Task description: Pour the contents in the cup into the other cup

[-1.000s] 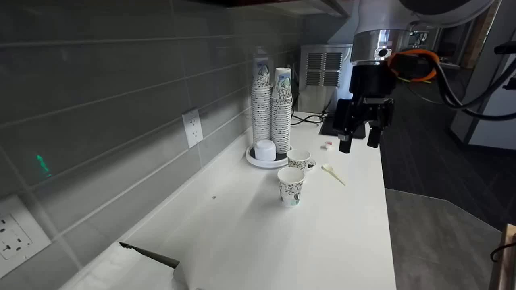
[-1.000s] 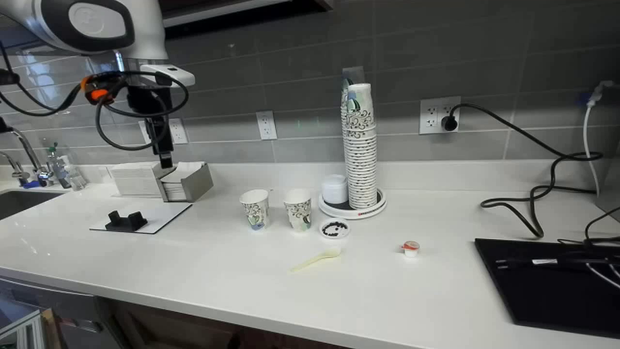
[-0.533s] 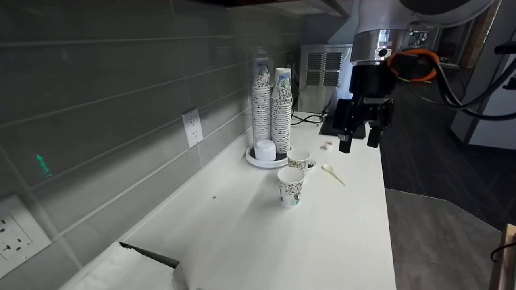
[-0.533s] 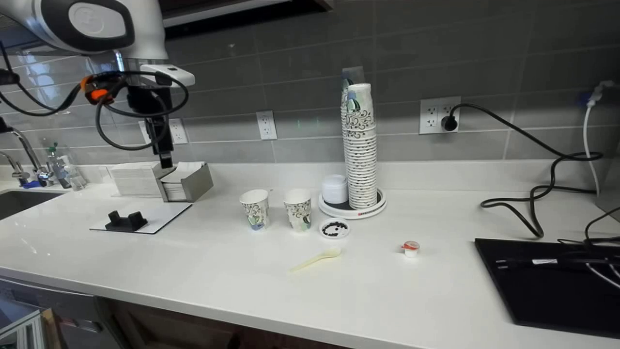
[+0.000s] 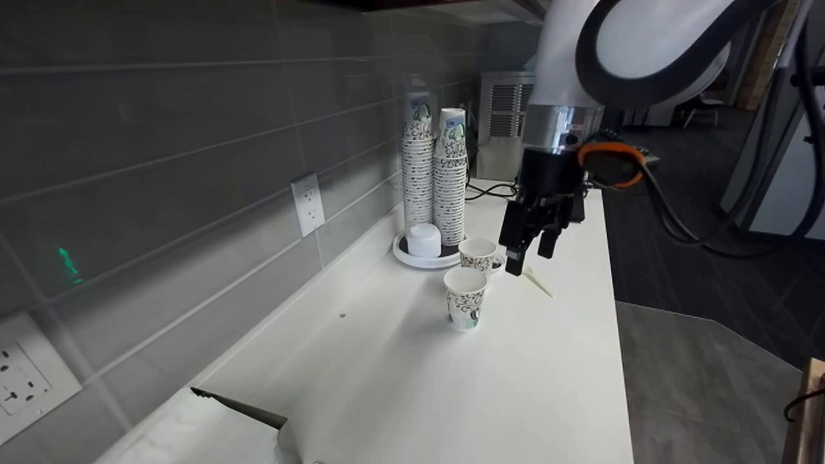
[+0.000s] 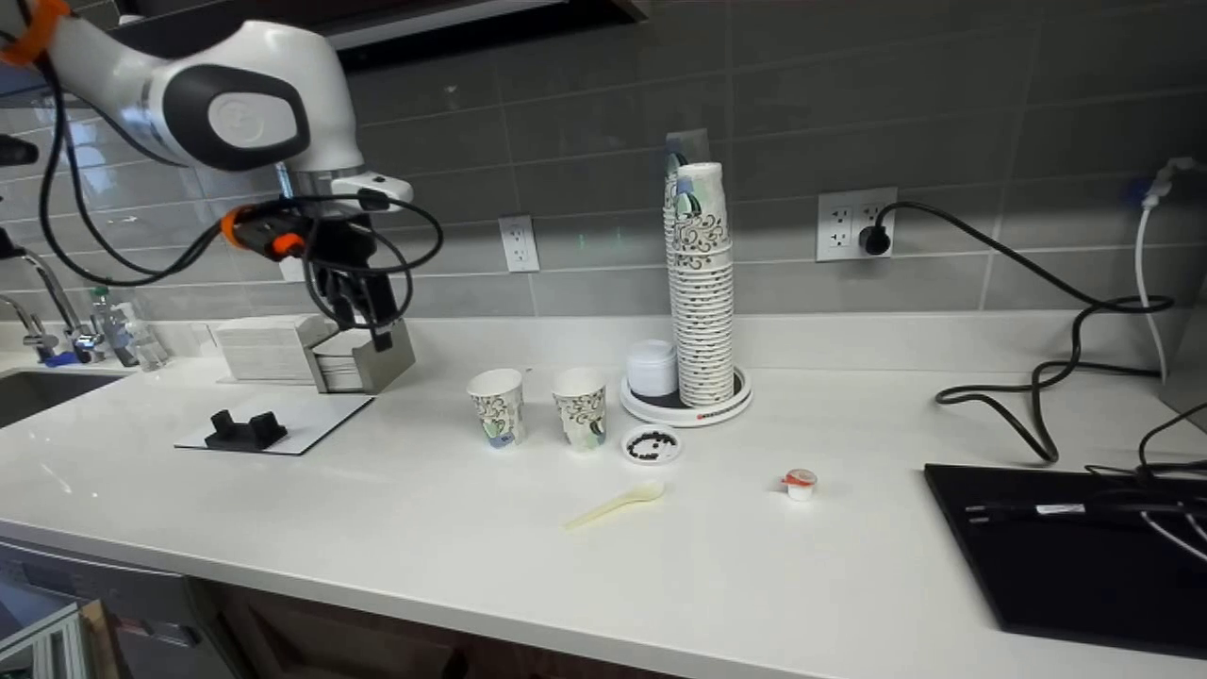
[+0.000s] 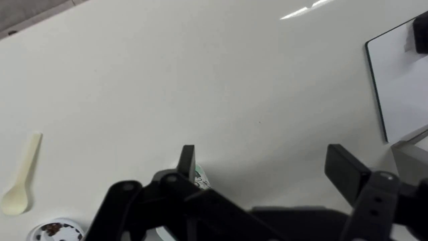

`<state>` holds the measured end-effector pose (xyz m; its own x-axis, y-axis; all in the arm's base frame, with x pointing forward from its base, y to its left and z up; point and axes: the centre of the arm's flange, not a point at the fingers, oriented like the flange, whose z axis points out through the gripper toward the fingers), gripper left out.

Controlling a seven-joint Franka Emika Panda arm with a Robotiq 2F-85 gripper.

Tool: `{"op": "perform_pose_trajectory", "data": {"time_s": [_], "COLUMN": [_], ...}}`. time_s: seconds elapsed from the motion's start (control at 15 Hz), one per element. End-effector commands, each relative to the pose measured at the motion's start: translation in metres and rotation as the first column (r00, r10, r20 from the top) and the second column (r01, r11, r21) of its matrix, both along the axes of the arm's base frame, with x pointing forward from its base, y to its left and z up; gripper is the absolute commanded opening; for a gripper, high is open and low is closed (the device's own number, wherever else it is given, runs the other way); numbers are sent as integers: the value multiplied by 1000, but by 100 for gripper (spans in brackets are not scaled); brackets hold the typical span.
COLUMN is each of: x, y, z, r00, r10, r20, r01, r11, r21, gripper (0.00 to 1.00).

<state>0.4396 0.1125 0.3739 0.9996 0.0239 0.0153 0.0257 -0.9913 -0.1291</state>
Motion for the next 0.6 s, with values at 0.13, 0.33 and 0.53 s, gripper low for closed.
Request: {"op": "perform_pose_trajectory", "data": {"time_s": [0.13,0.33,0.53], "x": [60,83,99], "y": [6,15,20], "z": [-54,-73,-91], "r00": [989,981,973], "r10": [123,171,200], "r20": [76,96,113], "r01": [-124,-171,-195], "r11": [992,985,979], "r21": [9,-10,-53], "gripper": [100,100,100]}}
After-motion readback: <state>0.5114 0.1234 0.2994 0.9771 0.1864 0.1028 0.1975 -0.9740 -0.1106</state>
